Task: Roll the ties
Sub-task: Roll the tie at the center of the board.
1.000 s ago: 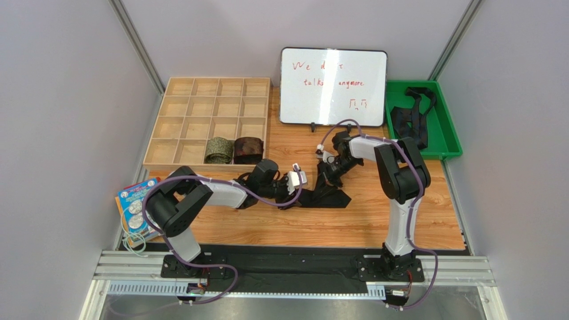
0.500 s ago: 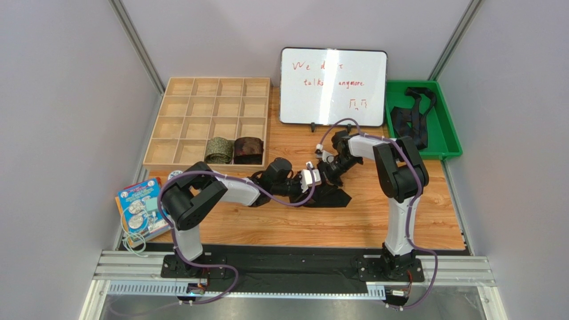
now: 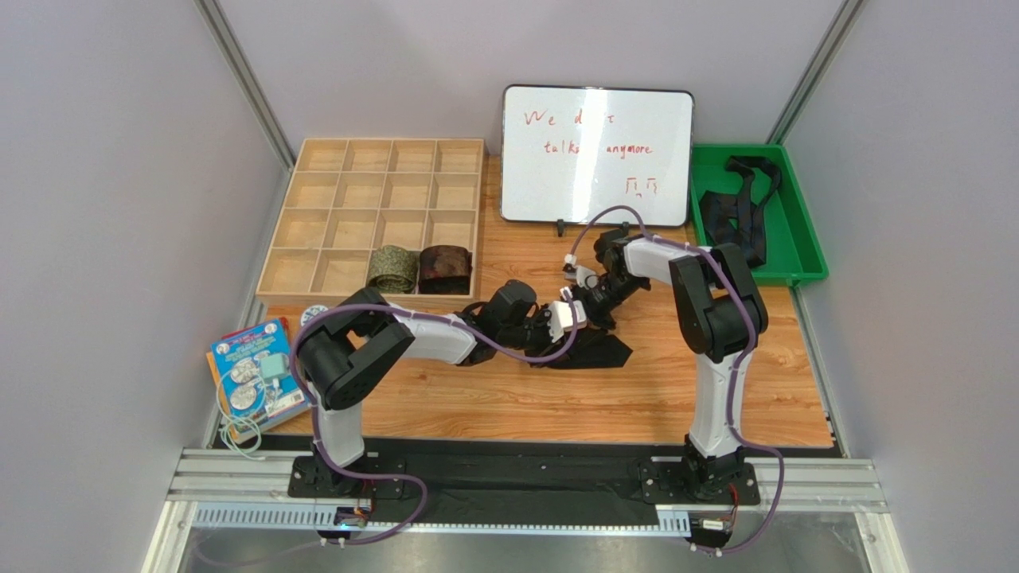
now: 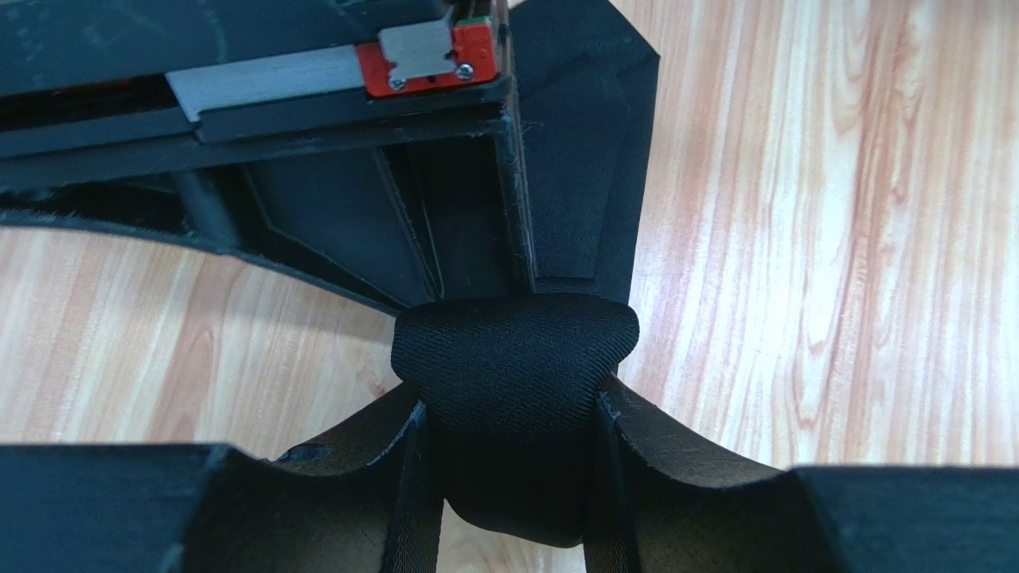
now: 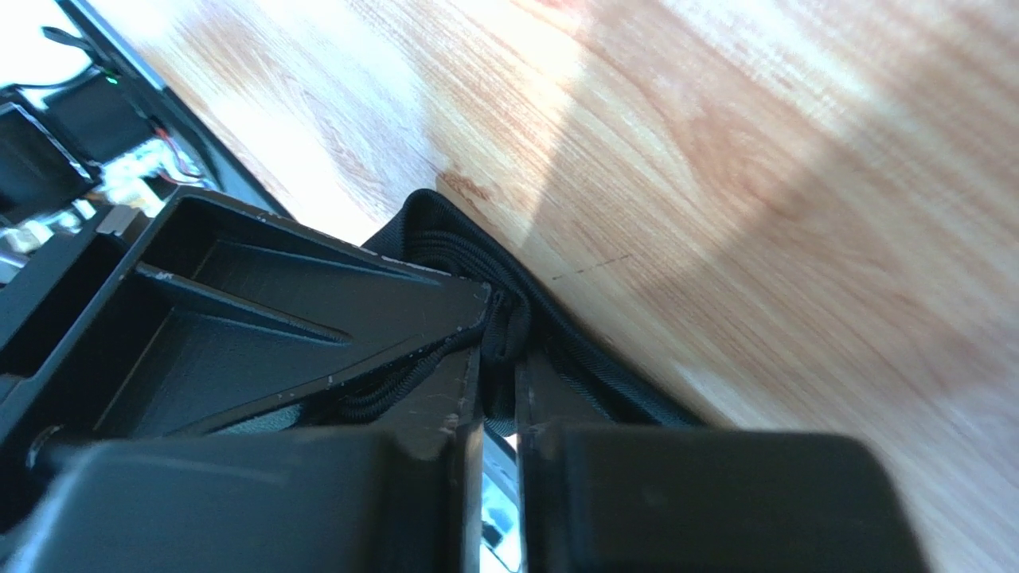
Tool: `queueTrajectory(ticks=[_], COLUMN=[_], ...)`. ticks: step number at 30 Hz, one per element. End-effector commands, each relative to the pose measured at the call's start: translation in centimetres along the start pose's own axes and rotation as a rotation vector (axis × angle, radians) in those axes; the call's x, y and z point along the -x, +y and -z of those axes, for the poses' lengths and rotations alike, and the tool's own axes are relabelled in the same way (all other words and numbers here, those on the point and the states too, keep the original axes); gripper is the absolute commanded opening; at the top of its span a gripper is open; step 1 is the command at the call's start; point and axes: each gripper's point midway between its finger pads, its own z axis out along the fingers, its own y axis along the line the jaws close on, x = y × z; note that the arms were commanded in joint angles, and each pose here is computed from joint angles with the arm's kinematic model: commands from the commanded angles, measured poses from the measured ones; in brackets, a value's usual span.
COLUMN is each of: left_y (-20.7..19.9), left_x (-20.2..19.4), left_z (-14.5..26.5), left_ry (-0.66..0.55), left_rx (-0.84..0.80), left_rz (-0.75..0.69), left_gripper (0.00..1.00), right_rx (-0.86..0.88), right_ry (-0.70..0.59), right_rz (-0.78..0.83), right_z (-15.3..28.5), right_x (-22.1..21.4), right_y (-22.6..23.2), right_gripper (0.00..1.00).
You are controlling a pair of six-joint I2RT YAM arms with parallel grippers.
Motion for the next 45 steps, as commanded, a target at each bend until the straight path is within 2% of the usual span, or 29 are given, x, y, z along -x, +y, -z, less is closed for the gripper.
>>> queueTrajectory(ticks=[1, 2, 5, 7, 12, 14, 18, 24, 25, 30, 31, 33, 34, 37, 40, 41, 42, 45], left_y=[-2.1, -2.1, -2.3, -2.5, -2.5, -2.6, -2.6, -2.6, -2.7, -2.6, -2.6, -2.5, -2.5, -2.4, -2.3, -2.0, -1.9, -1.4], left_x=[-9.7, -10.0, -10.9, -12.4, -13.1, -13.0, -12.9, -12.5, -12.5, -12.0, -11.9, -11.6, -11.3, -10.8, -10.0, -9.4, -9.0, -6.5], left_z=[1.6, 1.8, 2.0, 2.4, 2.3, 2.3, 2.2, 2.0, 2.1, 2.2, 2.2, 2.3, 2.2, 2.1, 2.0, 2.2, 2.2, 2.6], left_ry=[0.362, 0.374, 0.426, 0.497, 0.528, 0.528, 0.523, 0.516, 0.518, 0.506, 0.502, 0.495, 0.487, 0.478, 0.458, 0.441, 0.422, 0.316], left_rx=[-0.034, -0.035, -0.048, -0.055, -0.059, -0.066, -0.068, -0.069, -0.071, -0.065, -0.065, -0.062, -0.065, -0.062, -0.058, -0.049, -0.043, -0.024], left_rz=[0.022, 0.020, 0.028, 0.053, 0.057, 0.063, 0.069, 0.079, 0.081, 0.084, 0.088, 0.099, 0.103, 0.113, 0.123, 0.127, 0.137, 0.137], left_gripper=[0.33, 0.32, 0.31, 0.31, 0.31, 0.31, 0.31, 0.33, 0.33, 0.35, 0.36, 0.36, 0.36, 0.40, 0.44, 0.48, 0.56, 0.67], right_rx=[-0.057, -0.057, -0.053, -0.045, 0.014, 0.054, 0.133, 0.115, 0.102, 0.005, -0.004, -0.020, -0.024, -0.049, -0.085, -0.102, -0.135, -0.185], right_ry=[-0.022, -0.020, -0.029, -0.036, -0.088, -0.123, -0.155, -0.157, -0.154, -0.102, -0.091, -0.080, -0.076, -0.065, -0.058, -0.058, -0.061, -0.060], right_rz=[0.157, 0.151, 0.145, 0.141, 0.072, 0.067, 0.012, 0.057, 0.077, 0.091, 0.087, 0.090, 0.094, 0.101, 0.107, 0.104, 0.097, 0.094], right_z=[0.6, 1.1, 2.4, 3.2, 7.0, 8.1, 7.6, 5.2, 4.6, 2.9, 2.8, 2.5, 2.4, 2.2, 2.1, 2.0, 2.2, 2.3], right_x=[1.3, 1.1, 1.0, 1.0, 1.0, 0.9, 0.9, 1.9, 2.1, 1.4, 1.2, 0.7, 0.6, 0.4, 0.3, 0.3, 0.2, -0.1], right_y=[0.1, 0.2, 0.7, 0.9, 1.1, 2.2, 3.7, 3.4, 3.5, 0.7, 0.2, -0.3, -0.5, -1.3, -2.5, -3.0, -3.9, -5.4], right_gripper=[0.20, 0.28, 0.37, 0.40, 0.48, 0.56, 0.59, 0.59, 0.58, 0.39, 0.31, 0.24, 0.14, 0.00, 0.00, 0.00, 0.00, 0.00])
